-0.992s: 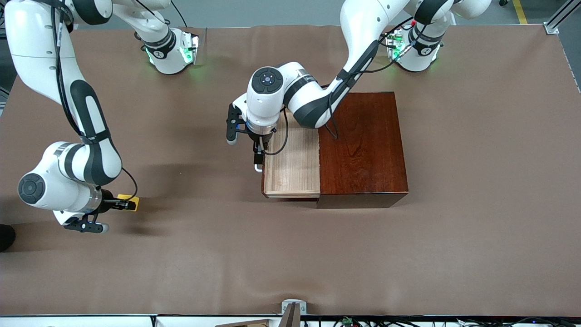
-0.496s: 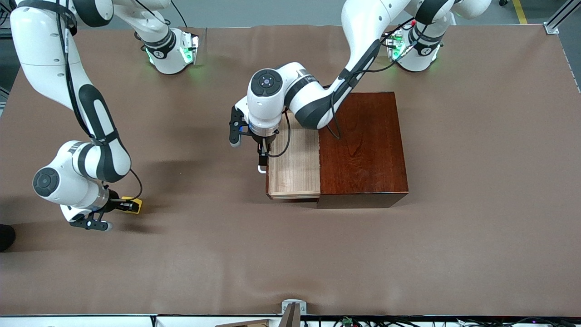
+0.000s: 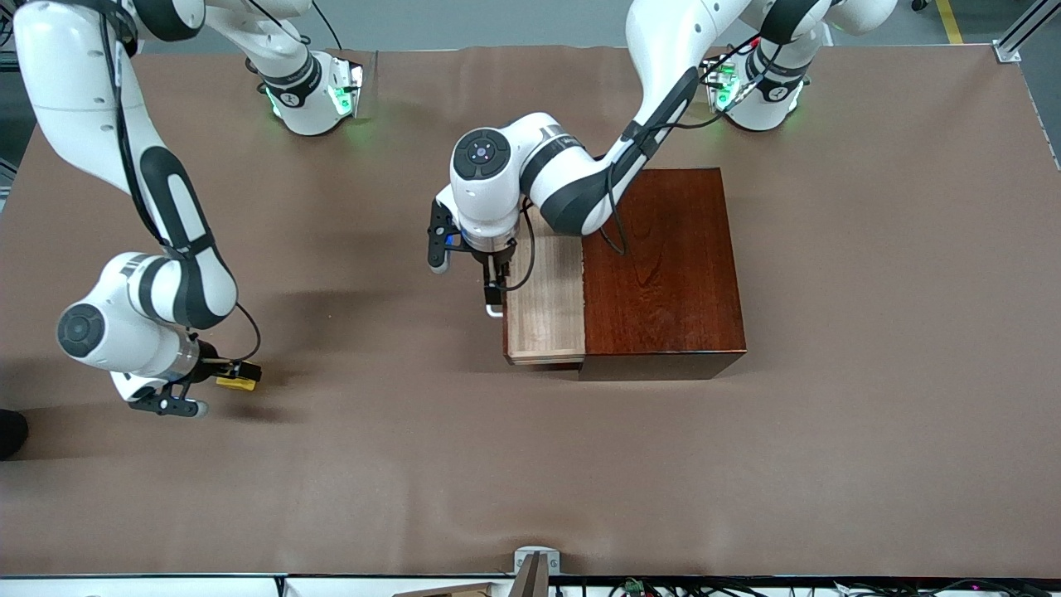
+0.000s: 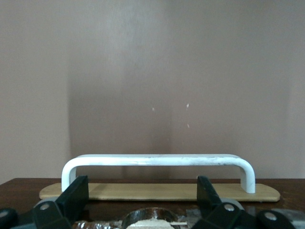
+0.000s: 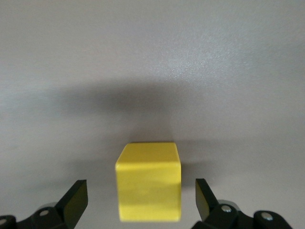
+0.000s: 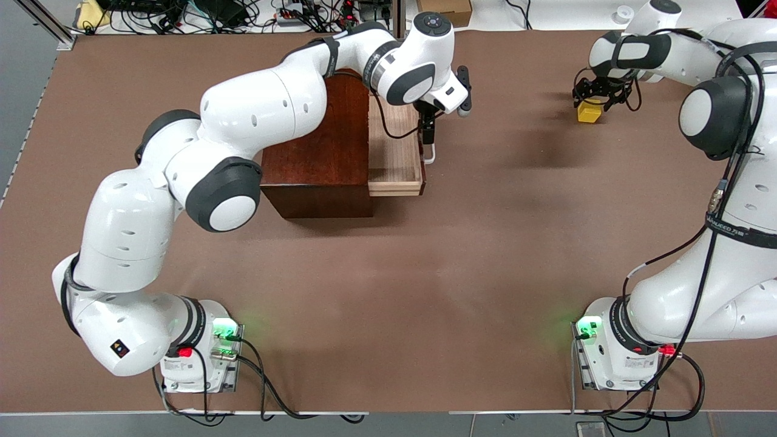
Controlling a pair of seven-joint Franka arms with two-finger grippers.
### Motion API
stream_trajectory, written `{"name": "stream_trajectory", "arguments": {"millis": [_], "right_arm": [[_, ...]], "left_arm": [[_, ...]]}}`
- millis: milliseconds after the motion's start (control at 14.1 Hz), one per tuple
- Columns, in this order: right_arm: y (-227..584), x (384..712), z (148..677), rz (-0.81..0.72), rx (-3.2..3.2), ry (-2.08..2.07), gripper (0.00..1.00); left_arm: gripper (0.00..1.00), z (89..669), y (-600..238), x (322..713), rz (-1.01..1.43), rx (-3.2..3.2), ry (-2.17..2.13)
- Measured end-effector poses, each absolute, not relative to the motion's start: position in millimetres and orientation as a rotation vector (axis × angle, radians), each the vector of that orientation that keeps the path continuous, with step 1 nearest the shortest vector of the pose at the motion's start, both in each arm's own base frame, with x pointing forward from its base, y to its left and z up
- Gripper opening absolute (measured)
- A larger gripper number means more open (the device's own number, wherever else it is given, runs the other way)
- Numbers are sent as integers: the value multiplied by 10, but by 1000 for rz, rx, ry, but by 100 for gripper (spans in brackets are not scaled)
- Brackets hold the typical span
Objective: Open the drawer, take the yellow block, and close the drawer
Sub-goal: 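Set the cube on the table with the right gripper while the left gripper pushes, then press the drawer fully into the box with the left gripper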
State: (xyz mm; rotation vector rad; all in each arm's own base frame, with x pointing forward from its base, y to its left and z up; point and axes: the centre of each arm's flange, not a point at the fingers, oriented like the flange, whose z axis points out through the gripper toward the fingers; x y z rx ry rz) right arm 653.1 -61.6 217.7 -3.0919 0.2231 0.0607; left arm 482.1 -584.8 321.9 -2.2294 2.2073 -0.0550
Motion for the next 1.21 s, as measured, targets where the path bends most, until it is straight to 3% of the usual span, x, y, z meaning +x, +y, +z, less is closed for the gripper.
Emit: {"name": "stream_trajectory", "arguments": {"millis": [567, 1205], "right_arm": [[-424, 6426, 3600, 42, -3094, 121, 100], [-368, 5691, 5396, 114, -3071, 94, 100]], "left_arm": [[100, 3235, -5466, 4981, 159, -2130, 2097], [100, 3234, -5283, 5043, 263, -2127, 2048]]}}
